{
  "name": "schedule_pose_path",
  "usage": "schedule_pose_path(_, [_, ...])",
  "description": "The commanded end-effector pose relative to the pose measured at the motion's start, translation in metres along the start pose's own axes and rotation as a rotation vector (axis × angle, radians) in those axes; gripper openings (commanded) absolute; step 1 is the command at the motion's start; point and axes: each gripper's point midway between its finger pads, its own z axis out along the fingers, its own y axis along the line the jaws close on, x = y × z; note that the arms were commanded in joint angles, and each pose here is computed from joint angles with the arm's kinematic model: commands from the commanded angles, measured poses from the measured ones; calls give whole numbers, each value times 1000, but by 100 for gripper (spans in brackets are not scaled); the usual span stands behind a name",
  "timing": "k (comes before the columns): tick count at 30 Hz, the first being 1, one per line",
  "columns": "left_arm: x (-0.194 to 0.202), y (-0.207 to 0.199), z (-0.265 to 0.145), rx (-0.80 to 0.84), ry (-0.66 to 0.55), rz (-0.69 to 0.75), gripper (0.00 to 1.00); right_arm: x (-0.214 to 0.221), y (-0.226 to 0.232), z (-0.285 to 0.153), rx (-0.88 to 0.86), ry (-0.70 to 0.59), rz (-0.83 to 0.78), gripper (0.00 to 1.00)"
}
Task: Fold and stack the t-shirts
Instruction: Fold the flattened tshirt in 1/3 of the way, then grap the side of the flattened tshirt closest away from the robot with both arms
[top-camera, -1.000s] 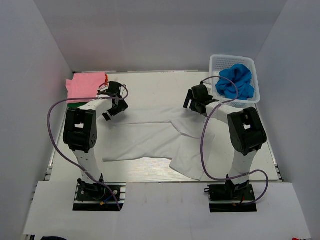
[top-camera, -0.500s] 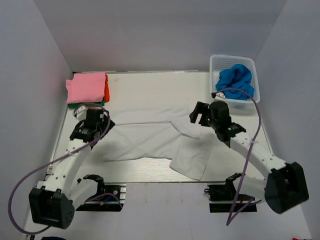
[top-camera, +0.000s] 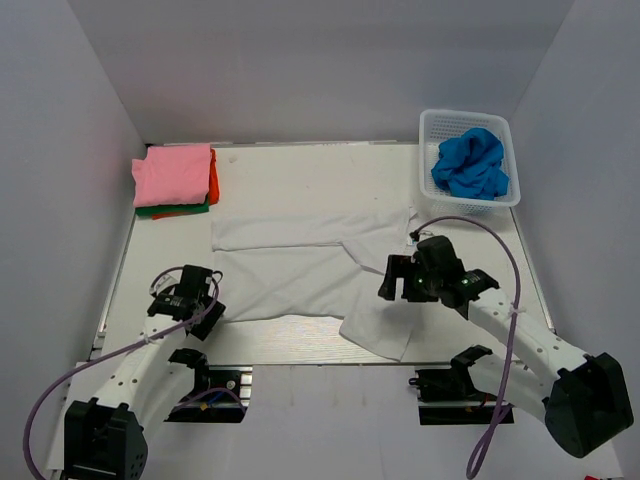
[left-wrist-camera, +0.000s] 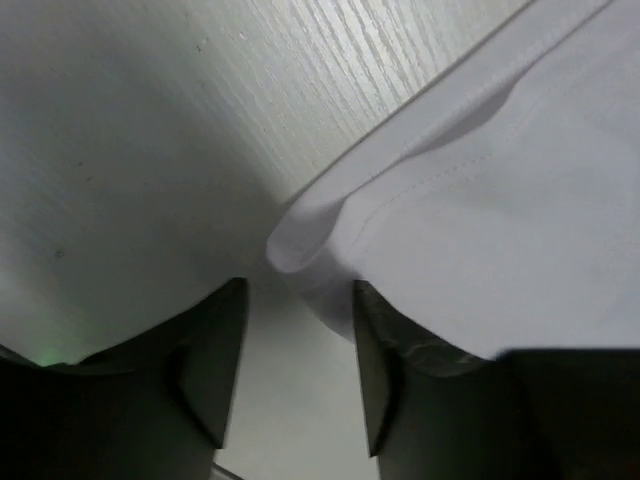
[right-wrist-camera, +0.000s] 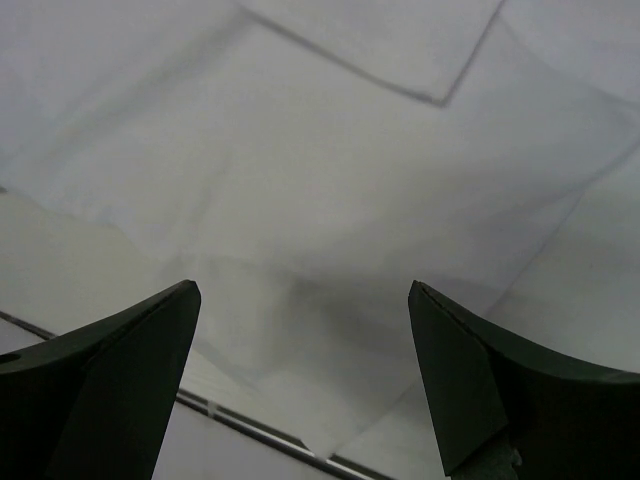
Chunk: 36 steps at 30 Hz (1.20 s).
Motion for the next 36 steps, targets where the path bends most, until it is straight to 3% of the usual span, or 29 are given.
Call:
schedule_pose_path(1, [-5, -6, 4, 27, -30, -68, 54, 37, -5, -13, 37, 144, -37, 90])
schedule_pose_path(3, [-4, 0, 10, -5, -39, -61, 42, 43, -7, -15, 52, 160, -31, 90])
schedule_pose_path(5, [-4, 3, 14, -34, -40, -62, 21, 63, -8, -17, 59, 219, -45, 89])
schedule_pose_path(7, [-6, 4, 15, -53, -47, -58, 13, 83, -7, -17, 58, 293, -60, 87])
schedule_pose_path(8, [-8, 2, 14, -54, -47, -58, 4, 91, -6, -18, 50, 324, -49, 85])
schedule_pose_path(18, [-10, -3, 9, -22, -51, -67, 0, 153, -5, -33, 86, 582, -85, 82])
schedule_pose_path(21, [-11, -5, 7, -12, -55, -70, 0, 161, -2, -25, 71, 596, -92, 82])
schedule_pose_path(25, [-13, -7, 4, -3, -59, -73, 0, 164, -3, -15, 93, 594, -101, 74])
schedule_pose_path(26, [-15, -10, 2, 7, -63, -76, 0, 163, -4, -13, 111, 589, -102, 67])
schedule_pose_path(27, [-15, -10, 2, 7, -63, -76, 0, 158, -2, -9, 111, 561, -89, 46])
schedule_pose_path(30, [-15, -13, 1, 11, -54, -76, 0, 146, 3, -7, 114, 510, -87, 4])
schedule_pose_path(31, [-15, -17, -1, 22, -56, -70, 0, 143, 5, -7, 115, 499, -83, 0])
schedule_pose_path(36, [-18, -20, -6, 17, -60, -60, 0, 114, 17, -5, 90, 388, -88, 0])
